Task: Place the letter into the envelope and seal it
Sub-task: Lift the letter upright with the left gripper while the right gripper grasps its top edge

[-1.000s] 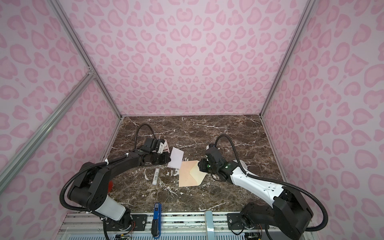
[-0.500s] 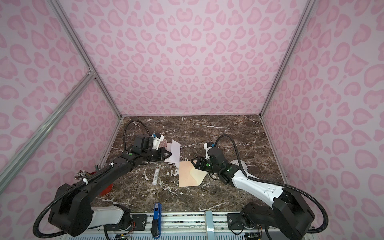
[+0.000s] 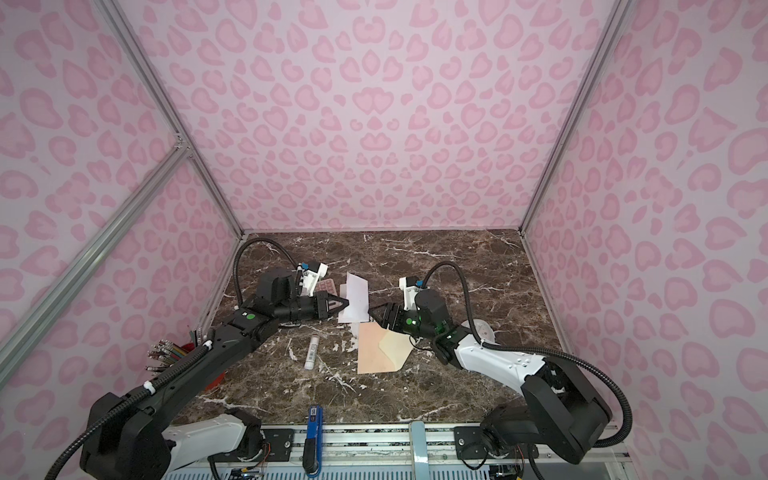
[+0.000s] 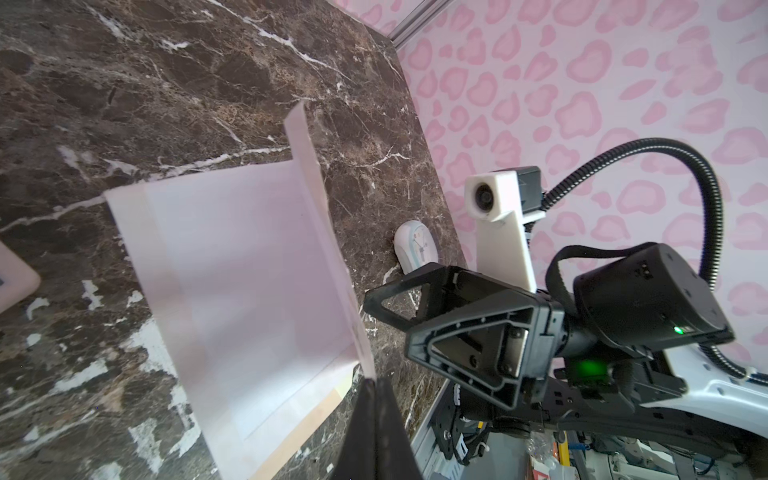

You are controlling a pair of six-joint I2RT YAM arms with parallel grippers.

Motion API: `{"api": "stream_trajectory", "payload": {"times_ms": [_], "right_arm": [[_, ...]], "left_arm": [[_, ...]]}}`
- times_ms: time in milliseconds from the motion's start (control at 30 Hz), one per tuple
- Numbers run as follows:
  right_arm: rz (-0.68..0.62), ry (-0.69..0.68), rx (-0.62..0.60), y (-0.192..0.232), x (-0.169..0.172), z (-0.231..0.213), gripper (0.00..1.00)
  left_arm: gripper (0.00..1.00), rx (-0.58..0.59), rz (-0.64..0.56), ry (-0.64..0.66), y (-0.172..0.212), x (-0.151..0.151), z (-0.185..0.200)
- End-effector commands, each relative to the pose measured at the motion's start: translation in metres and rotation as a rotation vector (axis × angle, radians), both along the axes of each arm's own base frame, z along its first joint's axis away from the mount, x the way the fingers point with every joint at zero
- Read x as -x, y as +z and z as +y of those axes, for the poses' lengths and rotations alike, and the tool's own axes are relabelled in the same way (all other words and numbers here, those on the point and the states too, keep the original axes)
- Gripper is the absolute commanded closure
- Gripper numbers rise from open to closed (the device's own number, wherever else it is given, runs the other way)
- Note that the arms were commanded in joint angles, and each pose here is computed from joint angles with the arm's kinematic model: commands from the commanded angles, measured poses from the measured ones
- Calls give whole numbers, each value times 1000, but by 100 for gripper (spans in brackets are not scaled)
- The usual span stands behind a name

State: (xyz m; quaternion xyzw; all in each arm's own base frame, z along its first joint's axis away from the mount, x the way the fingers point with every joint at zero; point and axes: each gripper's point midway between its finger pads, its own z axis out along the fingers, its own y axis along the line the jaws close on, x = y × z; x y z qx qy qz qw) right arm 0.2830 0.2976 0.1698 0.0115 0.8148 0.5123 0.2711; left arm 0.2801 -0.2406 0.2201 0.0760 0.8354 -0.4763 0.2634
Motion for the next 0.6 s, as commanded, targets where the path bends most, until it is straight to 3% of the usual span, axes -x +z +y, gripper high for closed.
{"api": "stream_trajectory", "payload": {"times_ms": [0, 267, 567], "right_arm": [[-43, 27, -75, 16, -2, 7, 35], [-40, 43, -199, 26, -10, 10, 29], [-42, 92, -369, 49, -11, 16, 31]], "left_arm": [[96, 60, -33, -22, 17, 2, -7], [96, 97, -42, -40, 25, 6, -12], [96, 96, -33, -42, 19, 7, -13]]}}
